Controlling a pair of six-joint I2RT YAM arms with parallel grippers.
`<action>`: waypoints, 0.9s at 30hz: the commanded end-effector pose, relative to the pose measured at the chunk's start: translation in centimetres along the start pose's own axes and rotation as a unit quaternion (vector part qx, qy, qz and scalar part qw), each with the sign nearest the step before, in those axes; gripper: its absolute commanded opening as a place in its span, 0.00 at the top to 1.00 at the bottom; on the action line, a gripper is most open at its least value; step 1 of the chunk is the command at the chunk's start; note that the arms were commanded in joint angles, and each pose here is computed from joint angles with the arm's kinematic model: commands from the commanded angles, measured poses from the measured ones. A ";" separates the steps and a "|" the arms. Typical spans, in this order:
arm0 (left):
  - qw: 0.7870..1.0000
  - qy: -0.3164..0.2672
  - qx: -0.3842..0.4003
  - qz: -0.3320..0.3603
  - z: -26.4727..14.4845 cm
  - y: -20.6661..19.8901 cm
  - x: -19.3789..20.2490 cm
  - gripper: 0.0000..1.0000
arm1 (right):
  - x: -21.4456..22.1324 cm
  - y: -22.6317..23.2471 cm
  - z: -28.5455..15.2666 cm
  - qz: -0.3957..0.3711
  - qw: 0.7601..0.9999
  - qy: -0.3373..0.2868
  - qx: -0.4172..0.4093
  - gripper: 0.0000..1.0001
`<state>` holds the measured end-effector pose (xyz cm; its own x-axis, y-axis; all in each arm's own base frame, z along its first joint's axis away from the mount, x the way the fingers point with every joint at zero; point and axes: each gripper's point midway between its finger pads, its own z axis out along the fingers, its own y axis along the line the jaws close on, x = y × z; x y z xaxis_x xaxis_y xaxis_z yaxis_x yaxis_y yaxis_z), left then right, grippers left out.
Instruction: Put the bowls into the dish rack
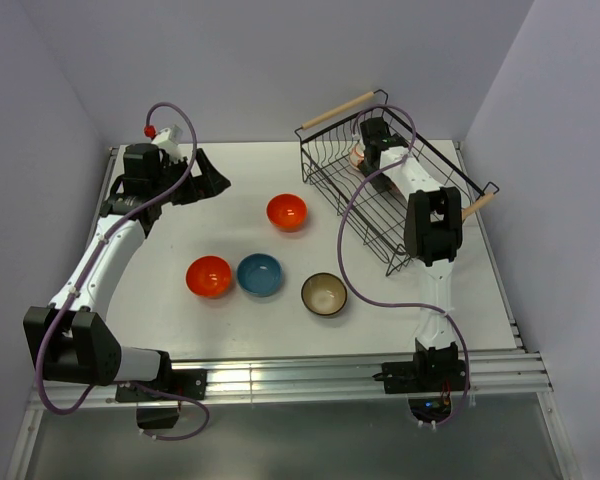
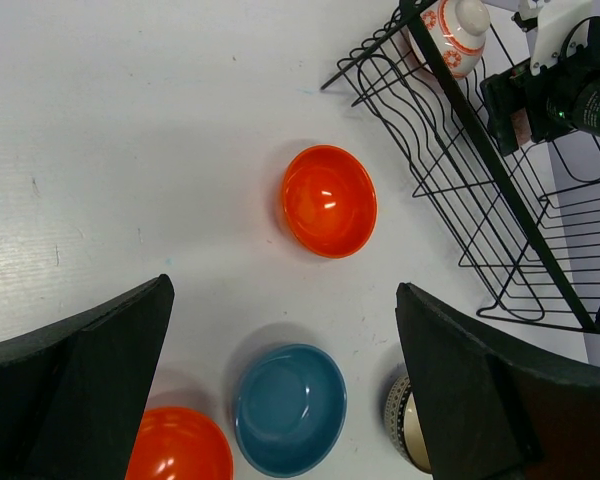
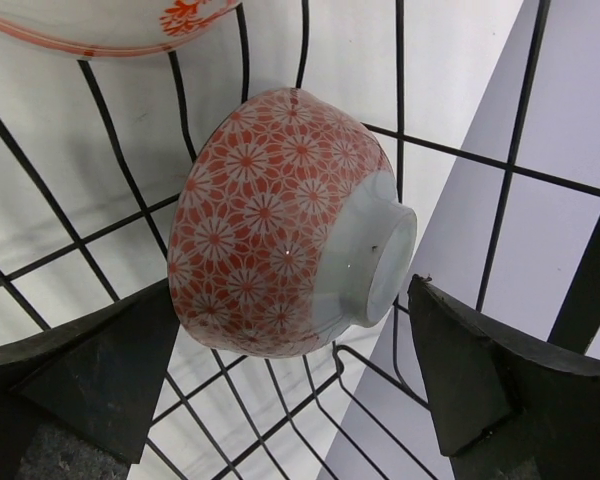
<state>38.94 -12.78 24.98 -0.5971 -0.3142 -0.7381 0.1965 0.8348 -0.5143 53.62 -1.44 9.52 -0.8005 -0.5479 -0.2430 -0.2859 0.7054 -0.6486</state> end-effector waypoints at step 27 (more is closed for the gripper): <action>0.989 0.015 0.110 0.101 -1.9 -3.0 1.4 0.00 | -6.4 -5.3 -13.0 0.121 0.971 -0.184 -0.090 0.00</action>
<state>37.70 -13.86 24.20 -0.6227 -0.2350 -0.7464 0.3074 0.8037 -0.5095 52.94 4.10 13.40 -0.7307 -0.5523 -0.4012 -0.3577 0.8103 -0.4642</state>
